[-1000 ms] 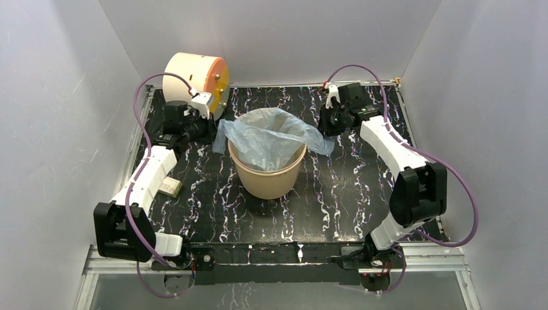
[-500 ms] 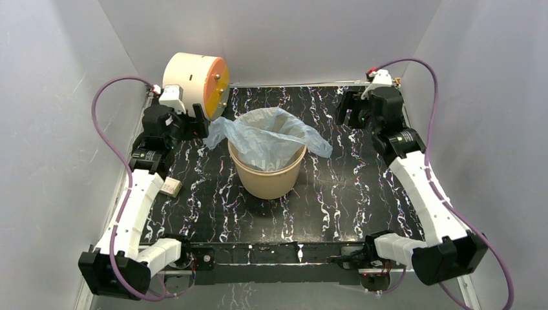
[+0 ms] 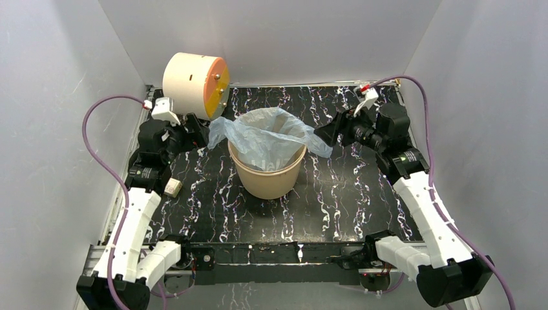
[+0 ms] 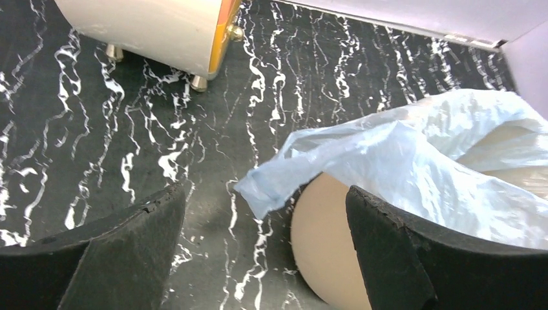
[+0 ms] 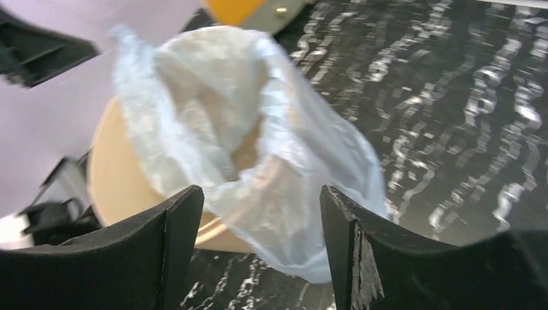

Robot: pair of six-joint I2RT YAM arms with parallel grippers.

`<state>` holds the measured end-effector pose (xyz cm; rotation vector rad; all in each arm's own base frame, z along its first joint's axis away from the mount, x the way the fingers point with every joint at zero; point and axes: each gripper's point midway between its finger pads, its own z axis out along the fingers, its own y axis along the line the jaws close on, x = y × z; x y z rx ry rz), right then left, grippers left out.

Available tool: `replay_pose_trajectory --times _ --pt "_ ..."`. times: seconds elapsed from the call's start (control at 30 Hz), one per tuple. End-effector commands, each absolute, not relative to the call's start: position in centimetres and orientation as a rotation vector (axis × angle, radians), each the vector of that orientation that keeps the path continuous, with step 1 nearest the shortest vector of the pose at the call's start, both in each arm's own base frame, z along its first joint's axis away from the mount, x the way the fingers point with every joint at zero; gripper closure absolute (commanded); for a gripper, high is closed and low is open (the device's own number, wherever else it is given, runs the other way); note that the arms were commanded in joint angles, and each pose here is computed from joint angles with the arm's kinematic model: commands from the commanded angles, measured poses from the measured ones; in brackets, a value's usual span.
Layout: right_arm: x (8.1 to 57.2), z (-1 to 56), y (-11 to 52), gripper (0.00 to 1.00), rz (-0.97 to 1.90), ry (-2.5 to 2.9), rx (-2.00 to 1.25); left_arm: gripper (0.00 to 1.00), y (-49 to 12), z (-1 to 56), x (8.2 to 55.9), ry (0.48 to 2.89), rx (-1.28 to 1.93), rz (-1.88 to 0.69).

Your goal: Put the trash bags into the trash bin

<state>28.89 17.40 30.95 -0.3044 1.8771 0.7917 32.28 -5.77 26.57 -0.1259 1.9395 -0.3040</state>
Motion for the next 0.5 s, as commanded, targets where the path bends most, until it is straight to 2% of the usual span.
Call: replay_pose_trajectory --times 0.0,0.1,0.27,0.47 --pt "25.2 34.5 21.8 0.26 1.106 1.695 -0.613 0.09 -6.4 27.9 30.6 1.878 -0.267 -0.438" --pt "24.6 34.9 23.1 0.29 1.154 1.640 -0.666 0.09 -6.1 27.6 29.6 1.865 -0.319 -0.447" --pt "24.2 34.8 25.8 0.27 1.110 1.625 -0.763 0.09 -5.9 27.1 27.7 1.868 -0.312 -0.444" --pt "24.5 33.0 30.8 0.28 0.903 1.653 -0.929 0.09 -6.0 26.6 26.1 1.846 -0.297 -0.466"
